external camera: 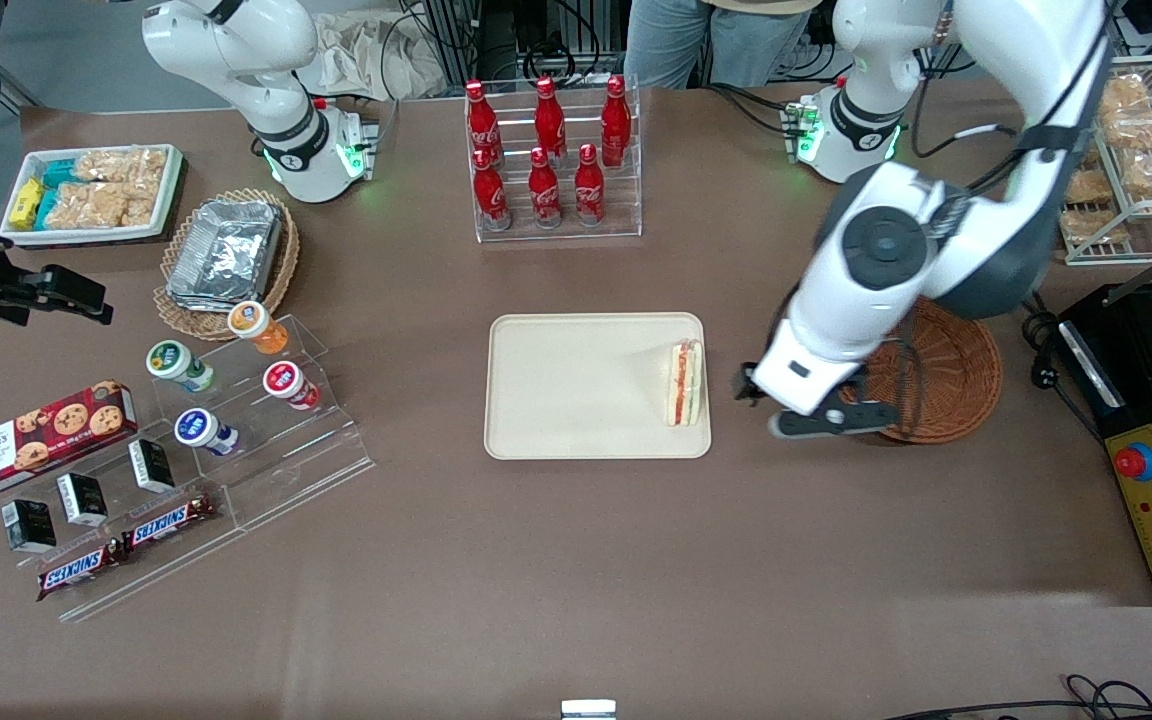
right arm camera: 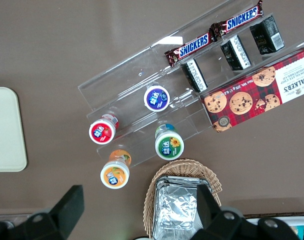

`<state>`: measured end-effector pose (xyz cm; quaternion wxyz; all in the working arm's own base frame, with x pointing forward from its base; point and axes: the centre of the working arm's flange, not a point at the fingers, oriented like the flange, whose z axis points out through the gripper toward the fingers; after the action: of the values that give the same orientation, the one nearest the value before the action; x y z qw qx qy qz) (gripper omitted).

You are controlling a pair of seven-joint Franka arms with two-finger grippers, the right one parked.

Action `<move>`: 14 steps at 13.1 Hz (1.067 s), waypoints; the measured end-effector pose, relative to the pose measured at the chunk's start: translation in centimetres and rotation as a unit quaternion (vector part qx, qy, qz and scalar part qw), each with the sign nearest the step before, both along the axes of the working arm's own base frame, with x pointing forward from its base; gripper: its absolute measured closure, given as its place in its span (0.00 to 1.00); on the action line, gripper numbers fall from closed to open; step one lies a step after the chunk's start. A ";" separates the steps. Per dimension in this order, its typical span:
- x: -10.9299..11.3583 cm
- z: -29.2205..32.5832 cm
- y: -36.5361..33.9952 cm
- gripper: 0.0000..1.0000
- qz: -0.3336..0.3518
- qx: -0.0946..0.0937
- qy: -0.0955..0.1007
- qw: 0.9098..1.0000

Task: Place sandwich from basket to tray

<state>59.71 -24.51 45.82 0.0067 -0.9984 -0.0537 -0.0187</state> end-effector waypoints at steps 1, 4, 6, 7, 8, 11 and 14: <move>0.7 1.6 1.2 0.00 0.011 -0.003 -0.001 1.000; 2.0 4.3 6.3 0.00 -0.001 -0.011 0.017 1.000; 2.2 6.4 10.9 0.00 -0.012 -0.026 0.025 0.999; 2.1 7.2 13.2 0.00 -0.012 -0.025 0.029 0.999; 2.1 7.9 15.5 0.00 -0.007 -0.023 0.030 0.999; 1.3 11.0 21.1 0.00 0.044 -0.034 0.019 0.998; -1.3 15.3 22.9 0.00 0.061 -0.031 0.003 0.998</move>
<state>58.40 -1.58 61.14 -0.0234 -0.9930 -0.1151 -0.0137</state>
